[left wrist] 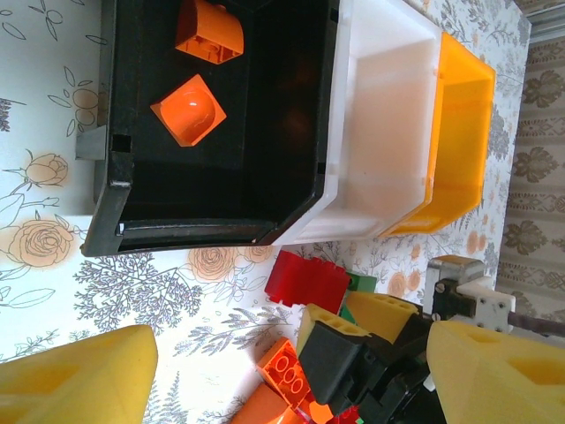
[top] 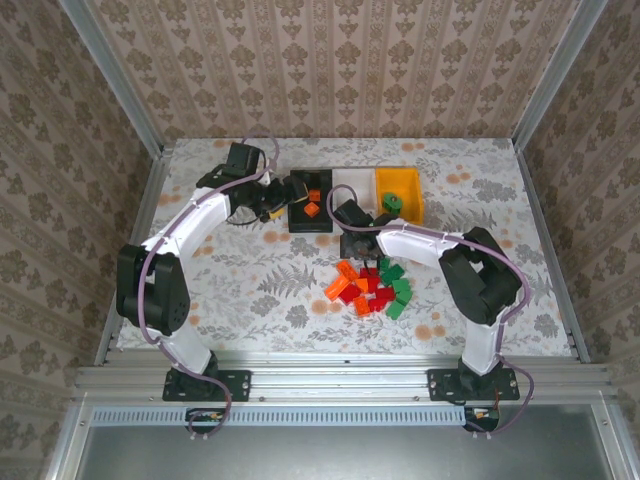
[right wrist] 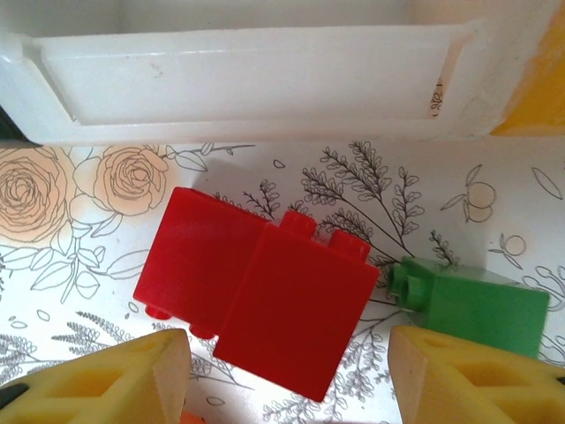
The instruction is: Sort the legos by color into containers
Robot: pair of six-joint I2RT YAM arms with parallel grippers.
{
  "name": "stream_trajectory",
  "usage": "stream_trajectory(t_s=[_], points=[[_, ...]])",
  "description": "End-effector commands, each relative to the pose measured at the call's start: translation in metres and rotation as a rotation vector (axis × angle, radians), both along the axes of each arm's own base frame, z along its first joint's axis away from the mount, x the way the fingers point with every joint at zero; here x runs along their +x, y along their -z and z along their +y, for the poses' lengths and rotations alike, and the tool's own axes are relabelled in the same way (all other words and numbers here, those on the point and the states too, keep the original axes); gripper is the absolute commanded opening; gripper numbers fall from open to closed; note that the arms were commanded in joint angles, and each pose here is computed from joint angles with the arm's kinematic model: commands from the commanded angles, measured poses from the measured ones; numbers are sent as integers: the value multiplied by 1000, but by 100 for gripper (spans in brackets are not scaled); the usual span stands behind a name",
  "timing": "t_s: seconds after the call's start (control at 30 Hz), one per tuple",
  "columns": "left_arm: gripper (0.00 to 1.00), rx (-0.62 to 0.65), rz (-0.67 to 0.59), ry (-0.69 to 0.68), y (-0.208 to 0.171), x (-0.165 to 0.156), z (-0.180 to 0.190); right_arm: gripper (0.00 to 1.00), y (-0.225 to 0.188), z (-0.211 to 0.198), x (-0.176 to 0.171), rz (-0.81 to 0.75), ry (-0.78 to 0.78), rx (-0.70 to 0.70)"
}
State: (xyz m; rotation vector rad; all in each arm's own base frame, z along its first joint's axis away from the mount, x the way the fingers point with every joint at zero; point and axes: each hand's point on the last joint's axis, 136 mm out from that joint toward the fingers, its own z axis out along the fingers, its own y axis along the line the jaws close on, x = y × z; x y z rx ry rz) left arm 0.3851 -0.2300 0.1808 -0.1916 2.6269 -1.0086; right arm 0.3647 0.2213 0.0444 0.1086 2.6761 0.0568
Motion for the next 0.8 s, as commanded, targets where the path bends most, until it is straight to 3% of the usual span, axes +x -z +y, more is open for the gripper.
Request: stream_trajectory(t_s=[0.0, 0.77], points=[[81, -21, -23, 1, -11, -1, 2, 60, 4, 3, 12, -6, 63, 33], [81, -30, -22, -3, -12, 0, 3, 37, 6, -13, 14, -53, 110, 17]])
